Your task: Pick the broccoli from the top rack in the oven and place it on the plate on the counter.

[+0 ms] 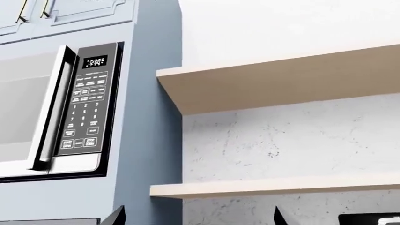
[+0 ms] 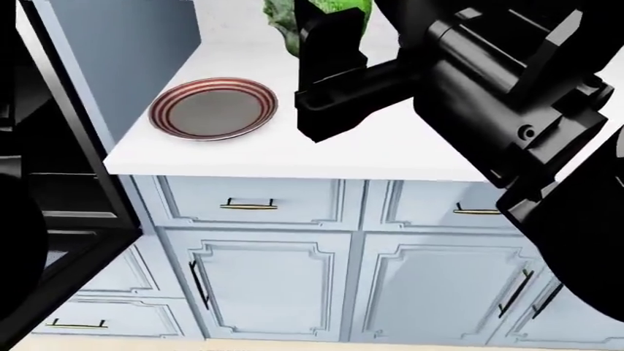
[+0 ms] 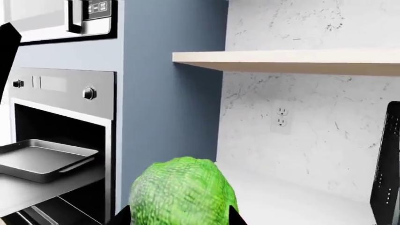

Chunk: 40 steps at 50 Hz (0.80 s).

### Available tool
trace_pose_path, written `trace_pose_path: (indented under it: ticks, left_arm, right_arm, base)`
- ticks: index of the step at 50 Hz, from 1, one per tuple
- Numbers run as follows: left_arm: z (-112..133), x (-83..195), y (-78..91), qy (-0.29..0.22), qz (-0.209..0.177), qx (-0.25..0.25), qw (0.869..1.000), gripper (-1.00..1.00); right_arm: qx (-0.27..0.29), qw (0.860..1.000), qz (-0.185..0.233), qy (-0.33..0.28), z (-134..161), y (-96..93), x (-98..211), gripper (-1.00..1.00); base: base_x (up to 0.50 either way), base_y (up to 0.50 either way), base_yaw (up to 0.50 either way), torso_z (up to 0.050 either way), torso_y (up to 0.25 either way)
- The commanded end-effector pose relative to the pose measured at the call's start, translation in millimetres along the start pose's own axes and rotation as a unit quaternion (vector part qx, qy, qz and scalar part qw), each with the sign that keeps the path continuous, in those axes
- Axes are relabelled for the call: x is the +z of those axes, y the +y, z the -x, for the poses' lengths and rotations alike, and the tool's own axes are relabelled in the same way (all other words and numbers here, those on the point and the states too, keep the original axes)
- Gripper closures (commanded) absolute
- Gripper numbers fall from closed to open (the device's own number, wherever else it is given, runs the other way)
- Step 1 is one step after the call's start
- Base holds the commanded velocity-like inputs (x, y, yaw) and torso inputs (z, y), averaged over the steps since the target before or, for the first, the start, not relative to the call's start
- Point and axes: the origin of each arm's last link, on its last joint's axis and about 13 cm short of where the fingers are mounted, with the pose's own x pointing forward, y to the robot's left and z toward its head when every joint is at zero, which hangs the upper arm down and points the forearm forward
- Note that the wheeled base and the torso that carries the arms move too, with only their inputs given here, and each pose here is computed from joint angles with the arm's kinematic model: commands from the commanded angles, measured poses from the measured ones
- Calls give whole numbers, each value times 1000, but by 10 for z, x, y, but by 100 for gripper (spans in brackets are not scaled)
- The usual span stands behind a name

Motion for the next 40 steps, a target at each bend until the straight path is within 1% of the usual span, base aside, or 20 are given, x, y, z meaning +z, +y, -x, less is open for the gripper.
trace_pose_path:
  ticks: [1, 22, 28, 29, 30, 33, 35, 40]
  left_arm:
    - [2, -3, -5, 0, 0, -1, 1000, -100]
    - [5, 0, -5, 0, 2, 1, 1000, -100]
    - [7, -2, -8, 1, 2, 1, 1000, -100]
    - [9, 1, -9, 1, 2, 1, 1000, -100]
    - [11, 4, -10, 1, 2, 0, 1000, -100]
    - [10, 8, -14, 0, 1, -1, 1000, -100]
    - [9, 10, -16, 0, 2, -2, 1000, -100]
    - [10, 5, -18, 0, 3, -2, 1000, -100]
  right_arm:
    - [-4, 1000, 16, -10, -11, -15, -9, 100]
    - [3, 1000, 14, -14, 12, -4, -6, 100]
    - [-6, 1000, 12, -22, 10, -30, 19, 100]
    - [-6, 1000, 13, -22, 10, -27, 18, 100]
    - [-10, 1000, 10, -8, 3, -30, -1, 100]
    - [-16, 1000, 14, -15, -3, -38, -20, 100]
    - [-27, 999, 18, -15, -13, -39, -36, 100]
    - [-25, 1000, 11, -4, -19, -34, -85, 100]
  base:
    - [117, 4, 500, 0, 0]
    - [121, 13, 495, 0, 0]
    - [6, 34, 0, 0, 2]
    - [0, 0, 0, 0, 0]
    - [0, 0, 0, 0, 0]
    - [0, 0, 0, 0, 0]
    - [300, -109, 0, 0, 0]
    - [454, -248, 0, 0, 0]
